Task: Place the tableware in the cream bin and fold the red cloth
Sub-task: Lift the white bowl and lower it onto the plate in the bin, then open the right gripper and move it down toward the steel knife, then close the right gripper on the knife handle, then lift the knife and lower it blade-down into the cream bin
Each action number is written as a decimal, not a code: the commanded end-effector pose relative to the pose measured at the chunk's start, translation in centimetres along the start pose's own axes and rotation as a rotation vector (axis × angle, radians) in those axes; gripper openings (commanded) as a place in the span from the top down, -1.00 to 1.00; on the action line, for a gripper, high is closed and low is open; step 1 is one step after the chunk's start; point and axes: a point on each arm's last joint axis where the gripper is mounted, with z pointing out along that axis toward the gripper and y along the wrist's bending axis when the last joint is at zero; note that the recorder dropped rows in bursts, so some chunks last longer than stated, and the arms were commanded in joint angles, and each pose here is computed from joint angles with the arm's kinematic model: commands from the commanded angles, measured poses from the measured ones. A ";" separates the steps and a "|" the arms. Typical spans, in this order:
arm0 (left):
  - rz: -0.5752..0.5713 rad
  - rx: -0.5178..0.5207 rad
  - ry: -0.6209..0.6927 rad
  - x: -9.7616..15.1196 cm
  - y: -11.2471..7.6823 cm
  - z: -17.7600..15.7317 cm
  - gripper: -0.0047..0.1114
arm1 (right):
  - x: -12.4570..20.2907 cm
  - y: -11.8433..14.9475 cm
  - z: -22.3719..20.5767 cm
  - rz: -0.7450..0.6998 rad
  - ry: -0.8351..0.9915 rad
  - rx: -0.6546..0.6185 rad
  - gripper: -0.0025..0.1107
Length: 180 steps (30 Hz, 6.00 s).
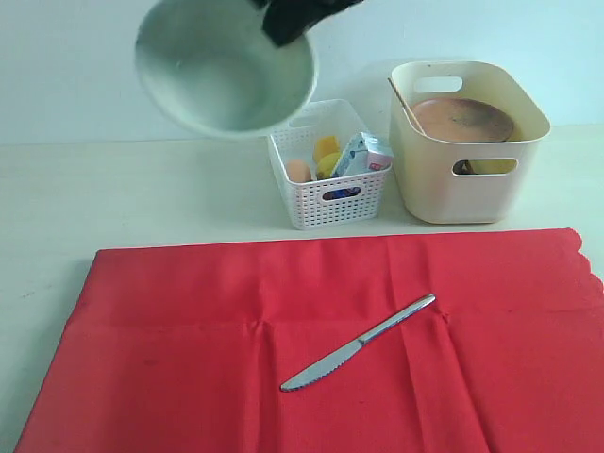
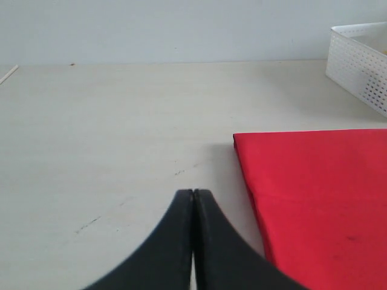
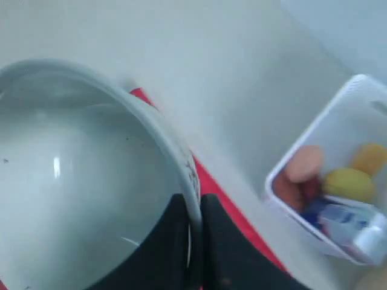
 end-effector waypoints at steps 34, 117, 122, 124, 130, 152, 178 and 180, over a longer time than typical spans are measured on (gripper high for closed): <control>0.000 -0.002 -0.011 0.0 0.0 0.0 0.92 | 15.4 -31.2 6.5 0.986 -0.101 0.299 0.91; 0.000 -0.002 -0.011 0.0 0.0 0.0 0.92 | 18.7 -0.6 12.9 -0.526 0.774 -0.377 0.01; 0.000 -0.002 -0.011 0.0 0.0 0.0 0.92 | 19.0 -1.2 14.7 -0.670 0.712 -0.381 0.01; 0.000 -0.002 -0.011 0.0 0.0 0.0 0.92 | 19.3 -1.4 15.7 -0.700 0.690 -0.368 0.01; 0.000 -0.002 -0.011 0.0 0.0 0.0 0.92 | 20.1 -2.0 17.8 -0.731 0.675 -0.346 0.01; 0.000 -0.002 -0.011 0.0 0.0 0.0 0.92 | 21.3 -2.4 18.7 -0.652 0.764 -0.323 0.96; 0.000 -0.002 -0.011 0.0 0.0 0.0 0.92 | 11.5 -0.6 5.0 -0.251 0.232 0.128 0.96; 0.000 -0.002 -0.011 0.0 0.0 0.0 0.92 | 10.8 -0.2 3.2 -0.212 0.166 0.160 0.96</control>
